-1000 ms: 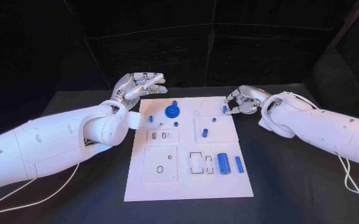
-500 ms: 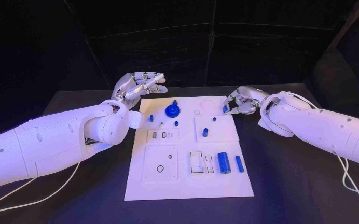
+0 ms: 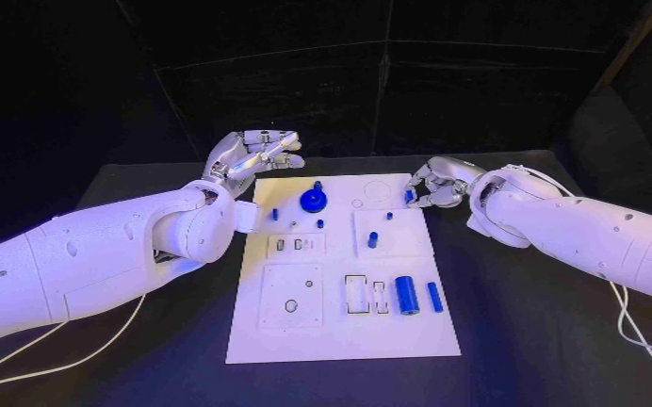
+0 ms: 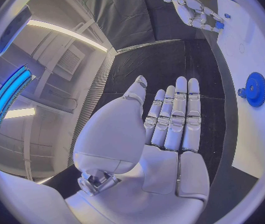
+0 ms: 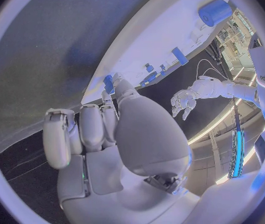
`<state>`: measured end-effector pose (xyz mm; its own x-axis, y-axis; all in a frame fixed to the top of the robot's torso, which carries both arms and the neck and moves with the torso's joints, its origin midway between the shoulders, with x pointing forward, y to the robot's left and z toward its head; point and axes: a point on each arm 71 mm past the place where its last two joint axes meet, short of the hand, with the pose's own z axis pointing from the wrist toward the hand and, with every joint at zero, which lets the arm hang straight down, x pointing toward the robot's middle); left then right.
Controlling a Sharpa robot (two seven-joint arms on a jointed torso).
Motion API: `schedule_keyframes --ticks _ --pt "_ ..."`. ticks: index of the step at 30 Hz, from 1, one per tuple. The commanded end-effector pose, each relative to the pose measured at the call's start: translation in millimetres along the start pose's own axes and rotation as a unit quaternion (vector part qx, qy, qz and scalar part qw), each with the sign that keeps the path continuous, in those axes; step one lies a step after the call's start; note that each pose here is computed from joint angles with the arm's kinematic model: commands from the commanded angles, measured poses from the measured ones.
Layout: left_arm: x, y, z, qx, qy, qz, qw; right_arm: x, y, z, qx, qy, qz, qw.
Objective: Assemble the parts on the task board
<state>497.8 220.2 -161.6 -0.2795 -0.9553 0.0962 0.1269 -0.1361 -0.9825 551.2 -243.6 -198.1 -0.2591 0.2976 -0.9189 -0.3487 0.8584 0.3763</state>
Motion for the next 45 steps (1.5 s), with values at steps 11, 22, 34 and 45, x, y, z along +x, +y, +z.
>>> schedule_keyframes --ticks 11,22,34,45 --pt "0.9 -1.0 0.2 0.002 0.005 -0.001 1.0 0.1 0 1.7 0.007 0.003 -0.006 1.0" --pt "0.5 -1.0 0.1 0.001 0.005 -0.001 1.0 -6.0 5 1.6 -0.001 -0.047 -0.006 0.999" --pt "-2.8 -1.7 -1.0 0.001 0.002 0.001 1.0 -9.3 38 -15.8 0.02 -0.09 0.026 0.995" --pt "-4.7 -0.2 2.5 0.001 -0.001 0.004 1.0 11.1 107 -3.5 -0.004 -0.054 0.028 0.998"
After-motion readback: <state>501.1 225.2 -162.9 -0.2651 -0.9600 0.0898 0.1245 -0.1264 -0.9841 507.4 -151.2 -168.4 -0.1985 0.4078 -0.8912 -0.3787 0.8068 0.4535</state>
